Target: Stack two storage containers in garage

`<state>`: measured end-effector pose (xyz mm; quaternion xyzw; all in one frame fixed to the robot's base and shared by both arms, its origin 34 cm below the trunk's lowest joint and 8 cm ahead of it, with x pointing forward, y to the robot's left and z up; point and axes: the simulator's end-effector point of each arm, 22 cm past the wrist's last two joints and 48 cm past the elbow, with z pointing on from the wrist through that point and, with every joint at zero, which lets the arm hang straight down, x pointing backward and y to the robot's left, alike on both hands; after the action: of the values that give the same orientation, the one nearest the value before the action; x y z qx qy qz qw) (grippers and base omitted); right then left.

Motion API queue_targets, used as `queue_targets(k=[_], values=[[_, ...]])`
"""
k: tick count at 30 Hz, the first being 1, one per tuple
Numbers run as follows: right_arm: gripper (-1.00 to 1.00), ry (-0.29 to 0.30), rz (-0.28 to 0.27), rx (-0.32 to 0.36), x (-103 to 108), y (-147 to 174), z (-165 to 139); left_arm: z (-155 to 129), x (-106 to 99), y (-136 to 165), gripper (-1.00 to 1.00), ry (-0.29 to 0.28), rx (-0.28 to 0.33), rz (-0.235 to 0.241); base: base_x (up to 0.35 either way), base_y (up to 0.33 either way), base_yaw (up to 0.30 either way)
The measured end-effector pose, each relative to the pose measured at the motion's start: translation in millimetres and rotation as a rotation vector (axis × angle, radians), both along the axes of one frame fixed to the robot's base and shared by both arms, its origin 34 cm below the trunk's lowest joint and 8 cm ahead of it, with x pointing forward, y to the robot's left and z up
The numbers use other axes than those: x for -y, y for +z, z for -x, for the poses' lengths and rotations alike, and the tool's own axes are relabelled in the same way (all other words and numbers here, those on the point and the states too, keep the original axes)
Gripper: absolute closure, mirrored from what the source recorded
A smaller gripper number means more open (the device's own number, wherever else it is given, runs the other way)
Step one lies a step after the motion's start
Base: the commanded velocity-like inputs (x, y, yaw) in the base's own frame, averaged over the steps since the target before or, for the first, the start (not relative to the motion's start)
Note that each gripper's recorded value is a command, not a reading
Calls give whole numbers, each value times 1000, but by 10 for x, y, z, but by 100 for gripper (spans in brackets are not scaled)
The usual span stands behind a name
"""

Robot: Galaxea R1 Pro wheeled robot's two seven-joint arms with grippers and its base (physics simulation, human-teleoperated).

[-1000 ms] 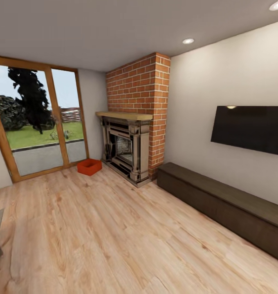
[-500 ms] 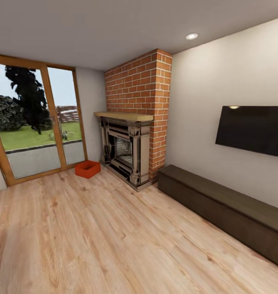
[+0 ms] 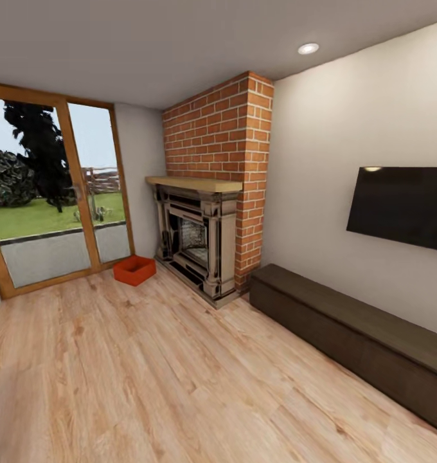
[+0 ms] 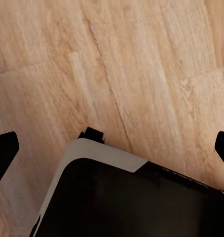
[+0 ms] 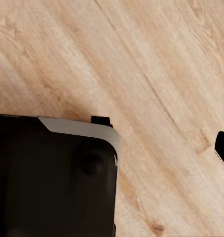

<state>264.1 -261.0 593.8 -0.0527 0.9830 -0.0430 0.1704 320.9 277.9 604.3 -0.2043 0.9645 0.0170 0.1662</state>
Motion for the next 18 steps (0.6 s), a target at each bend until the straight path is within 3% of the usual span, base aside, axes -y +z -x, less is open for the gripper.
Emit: queue_targets(k=[8, 18], values=[[-100, -2, -16, 0, -55, -2, 4, -2, 0, 1, -100, 1, 1, 0, 323, 0, 17], [-100, 4, -16, -2, -37, -4, 6, 2, -11, 0, -100, 3, -1, 0, 323, 0, 271]])
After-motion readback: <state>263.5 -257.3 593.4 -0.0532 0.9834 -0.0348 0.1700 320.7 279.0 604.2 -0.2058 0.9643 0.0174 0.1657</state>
